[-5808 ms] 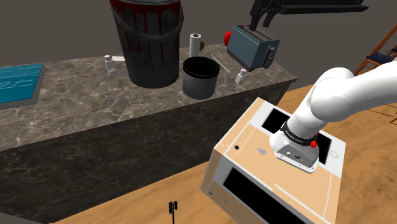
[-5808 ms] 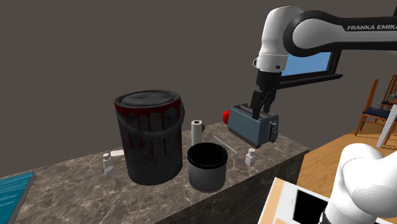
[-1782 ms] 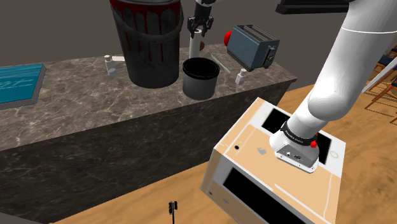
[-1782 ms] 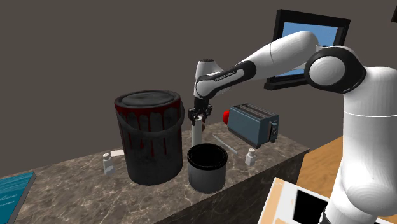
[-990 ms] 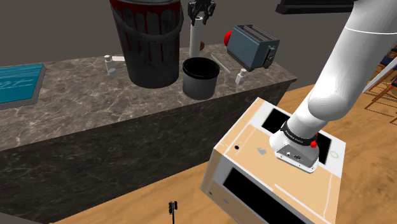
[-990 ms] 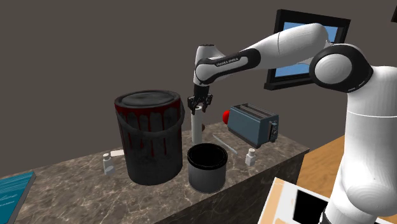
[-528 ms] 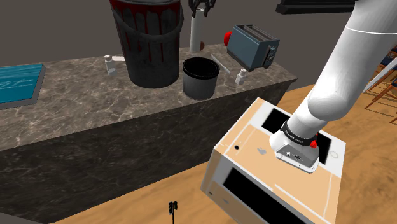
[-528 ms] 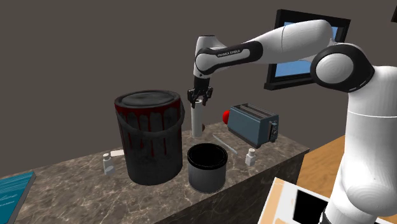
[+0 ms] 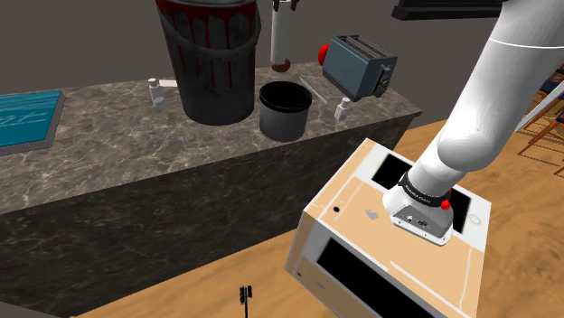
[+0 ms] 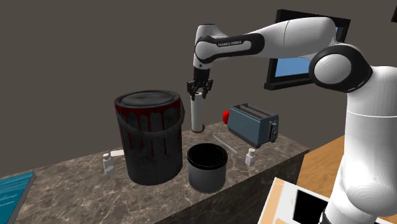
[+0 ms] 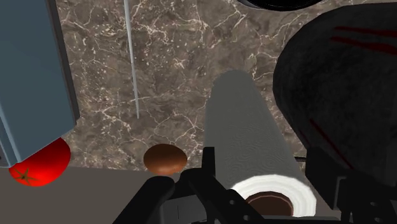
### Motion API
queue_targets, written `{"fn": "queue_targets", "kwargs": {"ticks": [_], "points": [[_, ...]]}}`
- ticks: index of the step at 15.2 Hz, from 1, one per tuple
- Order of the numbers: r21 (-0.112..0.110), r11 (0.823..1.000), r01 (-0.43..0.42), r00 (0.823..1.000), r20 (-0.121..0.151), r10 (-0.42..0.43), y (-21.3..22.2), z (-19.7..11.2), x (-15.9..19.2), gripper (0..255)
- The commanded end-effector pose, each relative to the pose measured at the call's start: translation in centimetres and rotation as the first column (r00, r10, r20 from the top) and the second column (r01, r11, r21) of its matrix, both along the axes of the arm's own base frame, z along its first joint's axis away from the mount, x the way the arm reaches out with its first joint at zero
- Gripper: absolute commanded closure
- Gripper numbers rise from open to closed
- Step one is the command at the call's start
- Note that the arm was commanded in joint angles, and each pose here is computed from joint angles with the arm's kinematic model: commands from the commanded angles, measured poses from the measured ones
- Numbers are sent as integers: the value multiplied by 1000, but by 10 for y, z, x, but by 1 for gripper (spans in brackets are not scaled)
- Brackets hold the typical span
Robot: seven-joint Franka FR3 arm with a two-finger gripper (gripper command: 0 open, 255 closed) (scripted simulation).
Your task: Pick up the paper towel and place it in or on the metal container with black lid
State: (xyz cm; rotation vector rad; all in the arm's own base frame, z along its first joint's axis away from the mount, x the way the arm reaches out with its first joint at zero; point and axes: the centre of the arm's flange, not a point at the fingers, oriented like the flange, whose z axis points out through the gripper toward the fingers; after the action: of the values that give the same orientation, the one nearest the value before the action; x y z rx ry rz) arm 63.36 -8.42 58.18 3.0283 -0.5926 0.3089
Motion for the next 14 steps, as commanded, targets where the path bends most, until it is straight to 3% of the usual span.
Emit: {"fn": "queue_targets", "kwargs": {"ticks": [1, 9, 14], "points": [[0, 1000, 0, 1000, -1, 0, 0, 11, -1, 255], [0, 1000, 0, 1000, -1, 0, 0, 53, -1, 255], [0, 1000, 0, 1000, -1, 0, 38, 79, -48, 255]]}}
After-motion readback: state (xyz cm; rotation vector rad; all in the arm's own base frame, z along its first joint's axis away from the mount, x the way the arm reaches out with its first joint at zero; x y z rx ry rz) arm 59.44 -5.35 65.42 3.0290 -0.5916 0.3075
